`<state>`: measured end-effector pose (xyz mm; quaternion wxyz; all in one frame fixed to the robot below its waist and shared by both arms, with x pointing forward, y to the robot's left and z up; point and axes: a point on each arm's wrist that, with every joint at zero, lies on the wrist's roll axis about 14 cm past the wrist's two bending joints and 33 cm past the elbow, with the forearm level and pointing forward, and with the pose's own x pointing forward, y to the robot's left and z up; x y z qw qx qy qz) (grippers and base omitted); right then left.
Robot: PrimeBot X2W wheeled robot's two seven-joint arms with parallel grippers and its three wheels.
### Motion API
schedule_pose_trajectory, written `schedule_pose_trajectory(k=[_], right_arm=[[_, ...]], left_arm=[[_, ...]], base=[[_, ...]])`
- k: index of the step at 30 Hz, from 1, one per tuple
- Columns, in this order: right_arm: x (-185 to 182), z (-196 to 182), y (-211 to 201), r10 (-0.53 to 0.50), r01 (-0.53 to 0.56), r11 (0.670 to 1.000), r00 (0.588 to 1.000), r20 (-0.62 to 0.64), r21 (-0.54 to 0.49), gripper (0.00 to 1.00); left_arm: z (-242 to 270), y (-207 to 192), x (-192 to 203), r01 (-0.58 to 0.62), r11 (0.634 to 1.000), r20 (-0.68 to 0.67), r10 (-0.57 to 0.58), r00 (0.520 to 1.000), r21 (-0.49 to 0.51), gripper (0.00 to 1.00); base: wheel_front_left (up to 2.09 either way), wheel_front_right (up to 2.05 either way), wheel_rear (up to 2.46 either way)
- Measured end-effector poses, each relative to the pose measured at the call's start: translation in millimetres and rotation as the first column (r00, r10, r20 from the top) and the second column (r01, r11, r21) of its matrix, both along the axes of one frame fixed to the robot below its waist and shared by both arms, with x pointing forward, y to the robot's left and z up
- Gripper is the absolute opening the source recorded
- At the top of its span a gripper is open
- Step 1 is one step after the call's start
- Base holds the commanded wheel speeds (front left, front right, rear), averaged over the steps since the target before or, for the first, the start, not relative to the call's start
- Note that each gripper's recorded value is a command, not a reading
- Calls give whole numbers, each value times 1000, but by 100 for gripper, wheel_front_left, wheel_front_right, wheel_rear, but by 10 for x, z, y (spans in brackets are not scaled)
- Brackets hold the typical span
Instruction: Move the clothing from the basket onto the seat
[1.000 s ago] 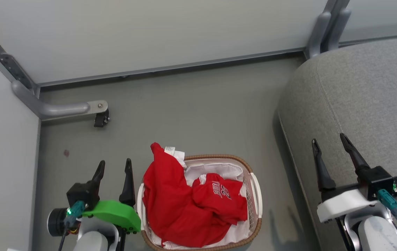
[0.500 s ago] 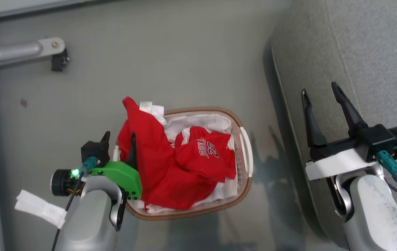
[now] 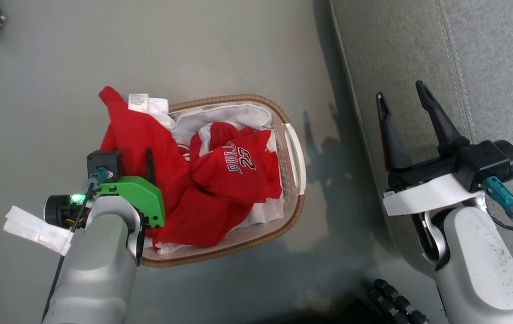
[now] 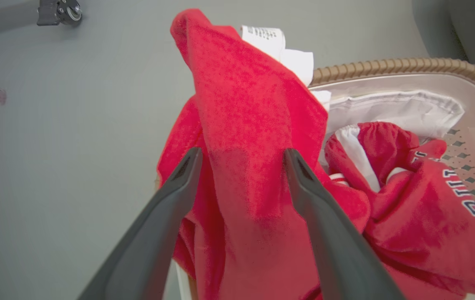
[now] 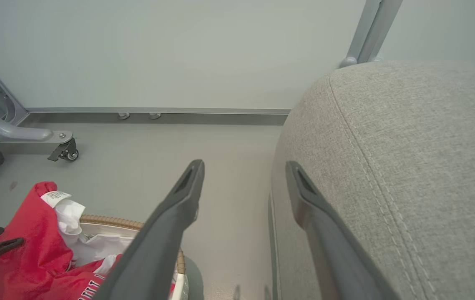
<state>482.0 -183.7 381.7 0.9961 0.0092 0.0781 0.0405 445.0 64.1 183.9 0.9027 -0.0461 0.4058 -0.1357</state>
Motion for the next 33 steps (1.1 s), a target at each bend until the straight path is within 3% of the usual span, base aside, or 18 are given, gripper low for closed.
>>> schedule_pose_trajectory(k=[9,10,11,12,13,14,22,33], right_arm=[[-61,-173,-159,-37,36,999,998,-49,-21,100],[-65,-179,-169,-39,38,999,998,-52,-22,100],[-67,-179,-175,-40,39,999,998,-52,-24,100],[-69,-177,-177,-41,40,999,998,-52,-24,100],[-69,-170,-176,-41,40,999,998,-51,-23,100],[-68,-157,-172,-40,39,999,998,-48,-23,100],[-86,-43,-108,-25,25,1000,999,-28,-12,100],[-329,185,-93,-23,22,999,1000,-11,-40,100]], left_arm=[[-370,-151,-280,56,998,-137,-55,989,0,100],[-384,-169,-299,64,998,-143,-64,988,-3,87],[-391,-180,-312,69,998,-147,-69,987,-4,51],[-388,-191,-317,73,997,-147,-73,986,-5,34],[-377,-202,-317,79,997,-146,-79,986,-9,8],[-361,-208,-311,82,997,-141,-83,986,-12,0],[-163,-270,-273,111,993,-83,-113,990,-29,0],[527,-330,-62,139,989,134,-131,982,-53,0]], base=[[0,0,0],[0,0,0],[0,0,0],[0,0,0],[0,0,0],[0,0,0],[0,0,0],[0,0,0]])
